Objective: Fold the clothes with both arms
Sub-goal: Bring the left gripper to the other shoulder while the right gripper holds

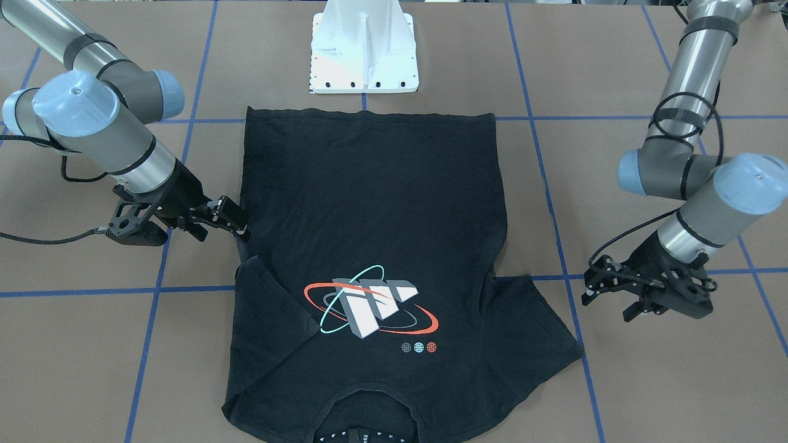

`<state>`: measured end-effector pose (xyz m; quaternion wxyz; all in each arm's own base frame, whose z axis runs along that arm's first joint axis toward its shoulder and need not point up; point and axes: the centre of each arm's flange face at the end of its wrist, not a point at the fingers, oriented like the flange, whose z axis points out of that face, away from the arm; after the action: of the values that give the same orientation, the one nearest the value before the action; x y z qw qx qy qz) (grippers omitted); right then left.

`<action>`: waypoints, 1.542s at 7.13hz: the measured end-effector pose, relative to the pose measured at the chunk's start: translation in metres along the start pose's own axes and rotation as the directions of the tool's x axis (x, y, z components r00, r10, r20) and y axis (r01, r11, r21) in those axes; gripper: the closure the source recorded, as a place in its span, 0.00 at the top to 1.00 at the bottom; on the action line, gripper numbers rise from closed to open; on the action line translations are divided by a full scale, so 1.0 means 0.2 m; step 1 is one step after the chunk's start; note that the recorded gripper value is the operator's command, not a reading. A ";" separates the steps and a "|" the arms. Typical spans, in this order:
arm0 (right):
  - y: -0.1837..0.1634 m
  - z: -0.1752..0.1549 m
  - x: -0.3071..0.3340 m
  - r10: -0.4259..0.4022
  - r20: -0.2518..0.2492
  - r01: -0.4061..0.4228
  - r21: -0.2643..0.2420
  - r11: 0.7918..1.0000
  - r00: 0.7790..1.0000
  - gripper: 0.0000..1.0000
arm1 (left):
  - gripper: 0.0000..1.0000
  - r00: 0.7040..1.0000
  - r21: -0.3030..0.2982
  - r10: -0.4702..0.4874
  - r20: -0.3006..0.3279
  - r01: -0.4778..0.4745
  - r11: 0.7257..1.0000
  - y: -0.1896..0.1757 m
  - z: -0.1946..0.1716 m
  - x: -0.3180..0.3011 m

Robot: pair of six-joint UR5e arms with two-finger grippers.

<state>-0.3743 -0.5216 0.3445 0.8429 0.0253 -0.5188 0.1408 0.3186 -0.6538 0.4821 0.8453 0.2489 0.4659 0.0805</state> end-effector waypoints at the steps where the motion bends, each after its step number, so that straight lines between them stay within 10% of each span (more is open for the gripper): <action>1: 0.00 0.00 0.01 0.000 -0.001 0.000 0.000 1.000 1.000 1.00 | 0.71 1.000 0.013 0.011 0.026 -0.011 1.000 -0.03 0.13 0.03; 4: 0.01 0.00 0.02 0.001 -0.002 -0.001 0.000 1.000 1.000 1.00 | 0.45 0.998 0.021 0.016 0.054 -0.017 1.000 -0.05 0.30 0.03; 11: 0.01 0.02 0.02 0.005 -0.007 -0.005 0.002 1.000 1.000 1.00 | 0.45 0.998 0.044 0.007 0.056 -0.009 0.999 -0.14 0.27 0.03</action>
<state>-0.3762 -0.5198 0.3485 0.8442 0.0245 -0.5159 0.1436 0.3637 -0.6942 0.4879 0.8519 0.2715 0.4429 0.0665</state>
